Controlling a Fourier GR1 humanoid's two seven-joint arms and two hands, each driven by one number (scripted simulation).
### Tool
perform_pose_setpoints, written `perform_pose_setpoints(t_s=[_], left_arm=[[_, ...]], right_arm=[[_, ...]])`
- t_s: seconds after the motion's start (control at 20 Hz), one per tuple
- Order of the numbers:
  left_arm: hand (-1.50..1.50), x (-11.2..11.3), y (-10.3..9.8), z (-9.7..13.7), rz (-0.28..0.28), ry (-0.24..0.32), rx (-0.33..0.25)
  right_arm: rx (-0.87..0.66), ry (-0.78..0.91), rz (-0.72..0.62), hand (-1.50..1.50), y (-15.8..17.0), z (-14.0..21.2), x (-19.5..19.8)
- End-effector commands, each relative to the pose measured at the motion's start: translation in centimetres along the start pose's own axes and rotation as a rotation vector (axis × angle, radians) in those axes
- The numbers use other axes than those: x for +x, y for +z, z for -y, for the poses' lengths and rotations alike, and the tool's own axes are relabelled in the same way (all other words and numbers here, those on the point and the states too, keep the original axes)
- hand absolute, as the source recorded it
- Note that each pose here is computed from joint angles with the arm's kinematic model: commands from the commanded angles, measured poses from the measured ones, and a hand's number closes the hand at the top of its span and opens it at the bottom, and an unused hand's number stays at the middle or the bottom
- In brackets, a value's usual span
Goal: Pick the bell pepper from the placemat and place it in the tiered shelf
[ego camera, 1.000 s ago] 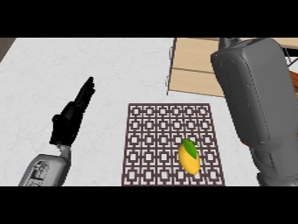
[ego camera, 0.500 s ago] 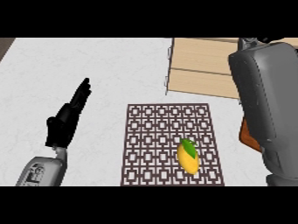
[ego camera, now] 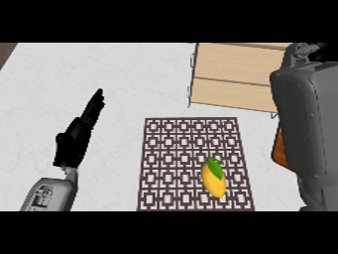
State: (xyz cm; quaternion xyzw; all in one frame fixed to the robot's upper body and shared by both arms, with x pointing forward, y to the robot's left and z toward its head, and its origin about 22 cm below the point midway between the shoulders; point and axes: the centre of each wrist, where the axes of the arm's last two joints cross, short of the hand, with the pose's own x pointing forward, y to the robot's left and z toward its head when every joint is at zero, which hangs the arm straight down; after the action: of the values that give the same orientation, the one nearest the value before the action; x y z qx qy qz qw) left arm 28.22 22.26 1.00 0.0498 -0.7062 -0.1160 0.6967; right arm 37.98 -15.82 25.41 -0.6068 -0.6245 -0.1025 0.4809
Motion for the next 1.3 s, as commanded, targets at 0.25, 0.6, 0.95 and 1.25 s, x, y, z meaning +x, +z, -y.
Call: perform_pose_setpoints(t_s=[0.25, 0.6, 0.95, 1.25], left_arm=[[0.00, 0.7, -0.5, 0.8, -0.014, 0.017, 0.004], [0.00, -0.1, 0.1, 0.9, -0.010, -0.004, 0.000], [0.00, -0.4, 0.2, -1.1, -0.021, 0.015, 0.027], [0.00, -1.5, 1.1, -1.7, -0.038, -0.006, 0.056]], right_arm=[[0.048, -0.177, -0.006, -1.50, 0.0, 4.0, 3.5], [-0.168, -0.430, -0.134, -1.50, -3.3, 8.5, 2.9], [-0.200, -0.394, -0.289, -1.50, -5.2, 16.7, -0.1], [-0.112, -0.282, -0.365, -1.50, -4.2, 21.3, -4.2]])
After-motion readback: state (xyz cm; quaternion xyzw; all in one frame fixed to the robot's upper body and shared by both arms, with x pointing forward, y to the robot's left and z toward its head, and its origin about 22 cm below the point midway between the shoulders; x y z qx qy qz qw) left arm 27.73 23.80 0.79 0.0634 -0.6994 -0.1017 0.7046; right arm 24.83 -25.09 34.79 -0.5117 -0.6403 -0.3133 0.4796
